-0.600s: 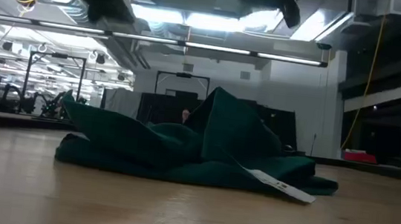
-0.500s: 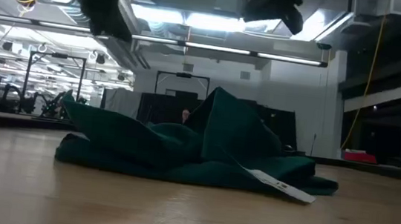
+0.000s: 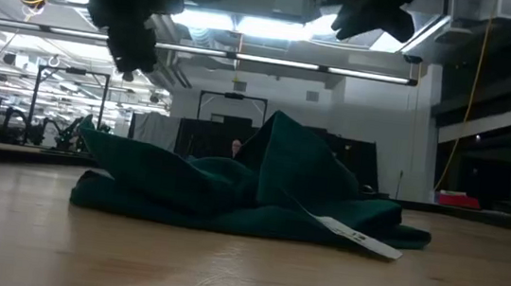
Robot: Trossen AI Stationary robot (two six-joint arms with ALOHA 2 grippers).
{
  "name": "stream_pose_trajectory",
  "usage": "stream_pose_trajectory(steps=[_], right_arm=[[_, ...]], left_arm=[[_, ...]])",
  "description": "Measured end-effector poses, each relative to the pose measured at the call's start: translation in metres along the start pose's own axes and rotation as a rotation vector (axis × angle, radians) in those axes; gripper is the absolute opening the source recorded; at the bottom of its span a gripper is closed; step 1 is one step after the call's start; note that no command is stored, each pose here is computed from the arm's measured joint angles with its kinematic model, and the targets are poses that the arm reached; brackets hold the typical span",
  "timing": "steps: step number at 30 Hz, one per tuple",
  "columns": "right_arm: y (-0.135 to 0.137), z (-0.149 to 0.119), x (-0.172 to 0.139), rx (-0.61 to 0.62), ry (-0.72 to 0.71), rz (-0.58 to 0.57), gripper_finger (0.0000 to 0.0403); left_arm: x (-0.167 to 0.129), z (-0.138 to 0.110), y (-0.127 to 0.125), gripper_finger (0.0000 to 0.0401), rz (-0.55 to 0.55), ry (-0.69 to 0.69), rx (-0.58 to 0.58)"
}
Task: Fold microfiber towels
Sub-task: Fold the black towel on the table
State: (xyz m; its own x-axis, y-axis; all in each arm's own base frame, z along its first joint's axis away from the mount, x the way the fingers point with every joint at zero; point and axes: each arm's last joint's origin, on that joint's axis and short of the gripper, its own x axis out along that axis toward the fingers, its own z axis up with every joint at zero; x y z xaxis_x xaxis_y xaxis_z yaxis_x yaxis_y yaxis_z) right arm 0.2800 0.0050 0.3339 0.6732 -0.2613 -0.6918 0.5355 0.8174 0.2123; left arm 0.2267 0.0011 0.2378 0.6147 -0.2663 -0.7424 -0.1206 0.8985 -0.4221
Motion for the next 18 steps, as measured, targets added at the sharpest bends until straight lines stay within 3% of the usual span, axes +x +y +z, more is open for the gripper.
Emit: stream_pose_trajectory(steps=[9, 18], right_arm=[[-0.011, 0.007, 0.004, -0.144, 0.017, 0.008, 0.0137], [-0.018, 0.019, 0.007, -0.29, -0.019, 0.09, 0.0139]], left_arm=[[0.023, -0.006, -0.017, 0.013, -0.046, 0.089, -0.311], [0.052, -0.007, -0.023, 0.0132, -0.056, 0.111, -0.64]])
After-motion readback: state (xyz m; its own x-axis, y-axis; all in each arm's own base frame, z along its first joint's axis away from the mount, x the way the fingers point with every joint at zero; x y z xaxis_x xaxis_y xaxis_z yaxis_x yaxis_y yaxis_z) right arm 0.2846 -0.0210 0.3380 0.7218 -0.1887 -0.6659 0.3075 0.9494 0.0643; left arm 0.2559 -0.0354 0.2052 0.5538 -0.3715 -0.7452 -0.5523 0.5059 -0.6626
